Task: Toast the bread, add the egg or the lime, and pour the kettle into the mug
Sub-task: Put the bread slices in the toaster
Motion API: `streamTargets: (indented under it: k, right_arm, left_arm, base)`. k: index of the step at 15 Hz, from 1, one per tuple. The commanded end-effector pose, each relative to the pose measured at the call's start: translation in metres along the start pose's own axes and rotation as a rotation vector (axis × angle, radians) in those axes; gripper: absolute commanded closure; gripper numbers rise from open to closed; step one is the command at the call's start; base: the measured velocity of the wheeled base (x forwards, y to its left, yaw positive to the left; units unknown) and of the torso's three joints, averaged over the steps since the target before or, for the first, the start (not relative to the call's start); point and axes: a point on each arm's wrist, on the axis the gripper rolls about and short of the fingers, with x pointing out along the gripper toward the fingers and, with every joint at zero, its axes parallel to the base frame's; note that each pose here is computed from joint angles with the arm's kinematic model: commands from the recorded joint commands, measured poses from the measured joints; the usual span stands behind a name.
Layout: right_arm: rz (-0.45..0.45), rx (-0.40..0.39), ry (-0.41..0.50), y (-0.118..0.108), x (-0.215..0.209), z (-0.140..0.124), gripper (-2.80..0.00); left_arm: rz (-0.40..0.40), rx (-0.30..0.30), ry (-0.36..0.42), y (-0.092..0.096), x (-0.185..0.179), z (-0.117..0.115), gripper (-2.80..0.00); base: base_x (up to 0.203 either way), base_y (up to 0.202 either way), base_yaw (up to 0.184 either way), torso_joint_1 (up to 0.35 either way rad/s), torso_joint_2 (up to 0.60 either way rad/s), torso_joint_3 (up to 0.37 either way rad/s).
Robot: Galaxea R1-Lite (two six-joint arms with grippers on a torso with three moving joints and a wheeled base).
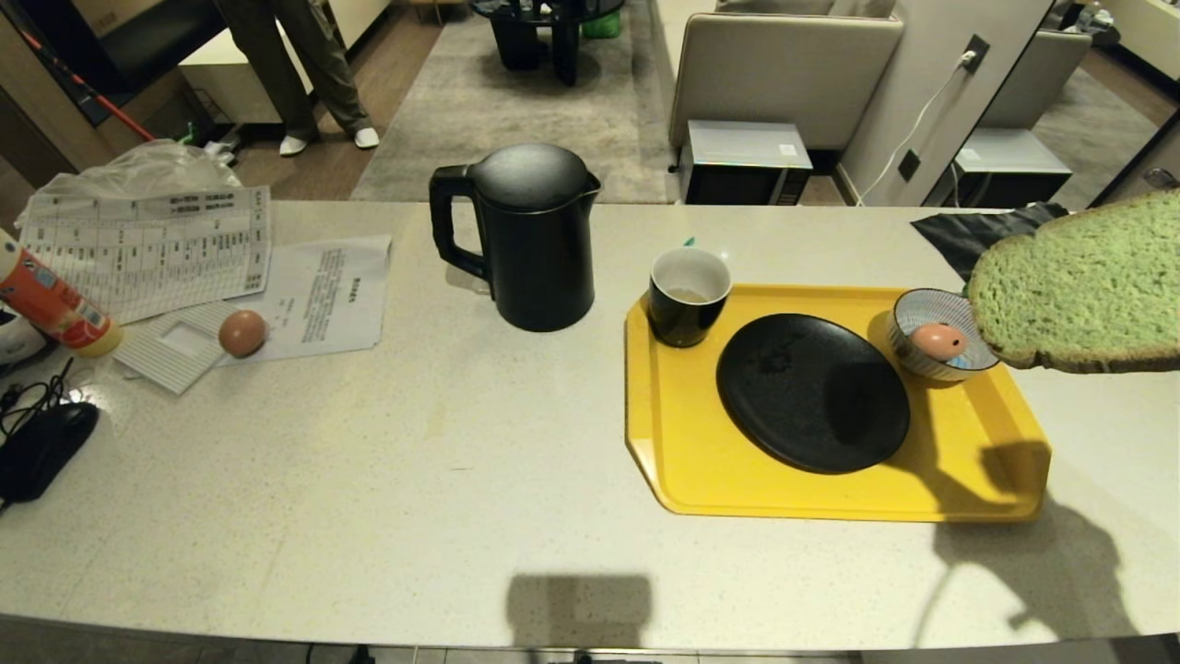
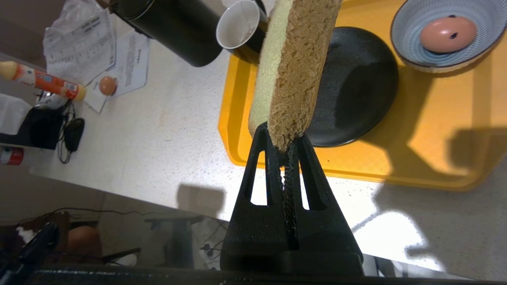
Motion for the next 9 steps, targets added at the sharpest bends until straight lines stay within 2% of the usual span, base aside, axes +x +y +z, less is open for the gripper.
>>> streamTargets:
  k: [1,9]
  right_arm:
    - [-0.015,0.002,-0.005,-0.0007,0.0003,0.0005,0.0]
    - [-0.044,-0.012,-0.036,0.0018,-0.002,0.0046,0.0]
  left_arm:
    - [0.0,0.0,0.001,0.0,0.0,-0.0003,0.0]
    - [0.0,0.0,0.001,0.0,0.0002,-0.0003,0.0]
  base:
    - [0.0,0.0,0.0,0.0,0.0,0.0]
    - [0.0,0.0,0.0,0.0,0.0,0.0]
